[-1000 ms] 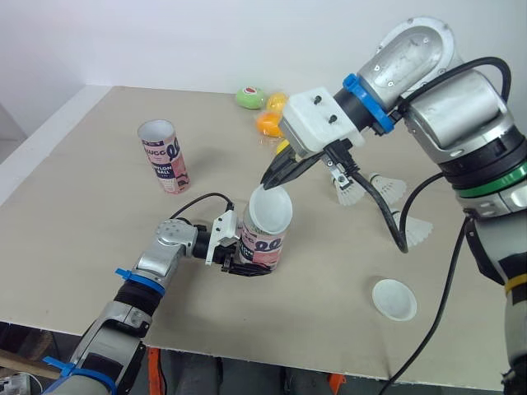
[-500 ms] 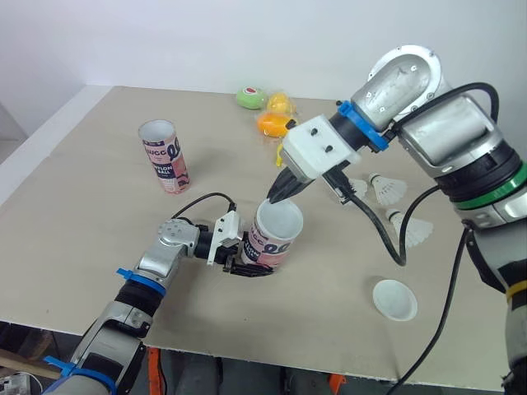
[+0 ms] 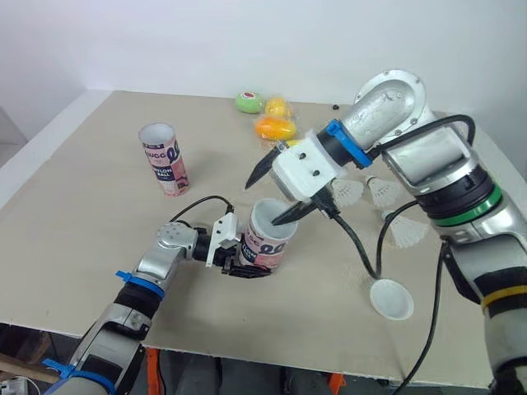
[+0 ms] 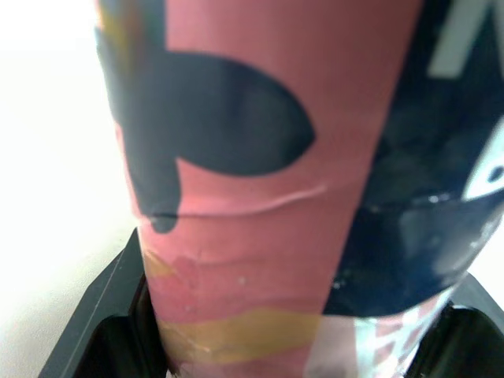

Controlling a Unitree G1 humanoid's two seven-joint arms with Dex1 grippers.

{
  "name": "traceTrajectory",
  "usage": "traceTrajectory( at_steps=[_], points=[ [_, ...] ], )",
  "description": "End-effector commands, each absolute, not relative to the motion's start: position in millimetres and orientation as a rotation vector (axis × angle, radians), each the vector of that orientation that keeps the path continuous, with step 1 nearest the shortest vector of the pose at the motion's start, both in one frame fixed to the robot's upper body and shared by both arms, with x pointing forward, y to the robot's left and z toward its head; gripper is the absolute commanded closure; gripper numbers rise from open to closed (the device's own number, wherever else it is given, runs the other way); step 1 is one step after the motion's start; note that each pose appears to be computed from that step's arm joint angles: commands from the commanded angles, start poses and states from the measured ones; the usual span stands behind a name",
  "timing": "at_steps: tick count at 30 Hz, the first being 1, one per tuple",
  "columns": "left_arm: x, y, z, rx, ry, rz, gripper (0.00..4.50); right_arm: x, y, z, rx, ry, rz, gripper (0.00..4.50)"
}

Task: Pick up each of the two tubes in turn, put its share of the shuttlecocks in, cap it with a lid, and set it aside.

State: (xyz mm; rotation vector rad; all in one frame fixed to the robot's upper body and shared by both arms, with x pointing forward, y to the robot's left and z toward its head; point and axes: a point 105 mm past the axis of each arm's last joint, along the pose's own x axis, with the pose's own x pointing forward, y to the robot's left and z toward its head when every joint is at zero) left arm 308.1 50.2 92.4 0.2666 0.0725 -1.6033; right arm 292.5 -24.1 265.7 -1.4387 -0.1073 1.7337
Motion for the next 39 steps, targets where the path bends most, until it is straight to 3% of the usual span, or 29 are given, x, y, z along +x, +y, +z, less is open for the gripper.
traceTrajectory(
  at_steps=[1, 14, 18, 23, 26, 32, 39],
  points=[
    [306, 52, 73, 0.279, 0.168, -1.596, 1.40, 290, -15, 233, -1.431, -0.025, 1.816, 0.78],
    [308, 49, 73, 0.272, 0.154, -1.587, 1.40, 300, -29, 187, -1.547, 0.128, 1.835, 0.78],
    [309, 48, 73, 0.269, 0.149, -1.584, 1.40, 310, -16, 220, -1.445, 0.055, 1.780, 0.78],
    [308, 49, 71, 0.268, 0.149, -1.579, 1.40, 310, -17, 292, -1.154, -0.056, 1.760, 0.78],
    [308, 49, 71, 0.269, 0.149, -1.579, 1.40, 308, -22, 299, -1.119, -0.052, 1.762, 1.50],
    [308, 47, 70, 0.273, 0.149, -1.587, 1.40, 298, -35, 287, -1.101, -0.005, 1.804, 4.34],
    [310, 47, 72, 0.281, 0.146, -1.591, 1.40, 293, -42, 269, -1.152, 0.069, 1.820, 4.46]
  ],
)
